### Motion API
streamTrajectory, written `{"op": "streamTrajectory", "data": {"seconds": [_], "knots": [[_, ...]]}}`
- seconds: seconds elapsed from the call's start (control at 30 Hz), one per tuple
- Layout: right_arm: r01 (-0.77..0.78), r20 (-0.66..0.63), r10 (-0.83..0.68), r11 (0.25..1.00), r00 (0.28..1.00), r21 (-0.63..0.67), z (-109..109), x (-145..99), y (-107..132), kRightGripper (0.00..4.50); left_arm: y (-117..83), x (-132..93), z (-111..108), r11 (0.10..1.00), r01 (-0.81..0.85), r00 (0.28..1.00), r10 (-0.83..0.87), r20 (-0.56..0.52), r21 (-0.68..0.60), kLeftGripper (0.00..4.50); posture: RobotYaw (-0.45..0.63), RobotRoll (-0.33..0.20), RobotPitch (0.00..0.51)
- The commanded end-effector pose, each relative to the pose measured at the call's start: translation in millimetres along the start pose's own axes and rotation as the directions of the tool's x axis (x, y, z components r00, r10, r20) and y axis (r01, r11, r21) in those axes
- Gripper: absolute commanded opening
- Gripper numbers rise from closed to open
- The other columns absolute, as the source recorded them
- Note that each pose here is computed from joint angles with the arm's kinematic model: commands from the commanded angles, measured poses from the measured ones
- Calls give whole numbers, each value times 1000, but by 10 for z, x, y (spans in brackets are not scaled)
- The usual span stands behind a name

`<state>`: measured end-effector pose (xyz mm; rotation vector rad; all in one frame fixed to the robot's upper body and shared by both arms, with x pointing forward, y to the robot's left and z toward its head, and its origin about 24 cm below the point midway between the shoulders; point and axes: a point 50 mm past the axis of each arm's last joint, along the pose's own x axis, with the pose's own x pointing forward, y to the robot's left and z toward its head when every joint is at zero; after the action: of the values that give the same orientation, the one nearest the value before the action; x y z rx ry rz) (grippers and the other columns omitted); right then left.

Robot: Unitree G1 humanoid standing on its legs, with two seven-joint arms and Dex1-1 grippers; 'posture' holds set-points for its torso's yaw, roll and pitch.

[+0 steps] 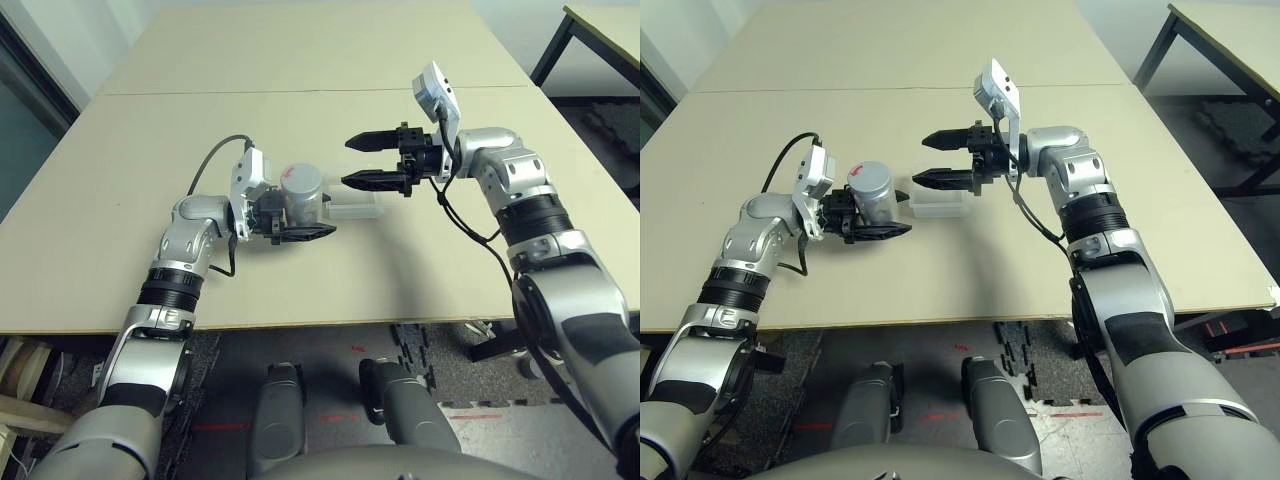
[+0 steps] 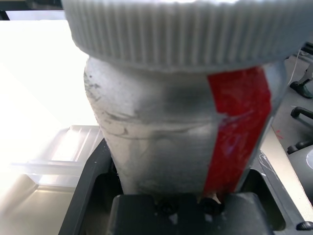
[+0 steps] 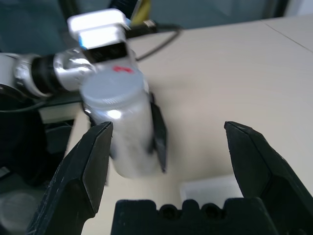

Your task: Pour the medicine from the bottle into the box.

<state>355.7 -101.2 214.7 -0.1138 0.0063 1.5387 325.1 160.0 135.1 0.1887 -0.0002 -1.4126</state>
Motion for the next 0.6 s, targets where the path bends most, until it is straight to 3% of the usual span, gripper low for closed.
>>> {"op": "streamTrajectory", "data": {"seconds": [0.03, 0.6], "knots": [[-96, 26, 97, 995, 995, -20, 151, 107, 136, 4500, 7, -18, -61, 1000, 7, 1000, -7, -11, -24, 2832, -26, 0, 126], [-74, -96, 65, 993, 993, -88, 62, 465, 154, 4500, 5, 20, -77, 999, 17, 1000, -17, -6, -32, 2832, -28, 0, 131]]}}
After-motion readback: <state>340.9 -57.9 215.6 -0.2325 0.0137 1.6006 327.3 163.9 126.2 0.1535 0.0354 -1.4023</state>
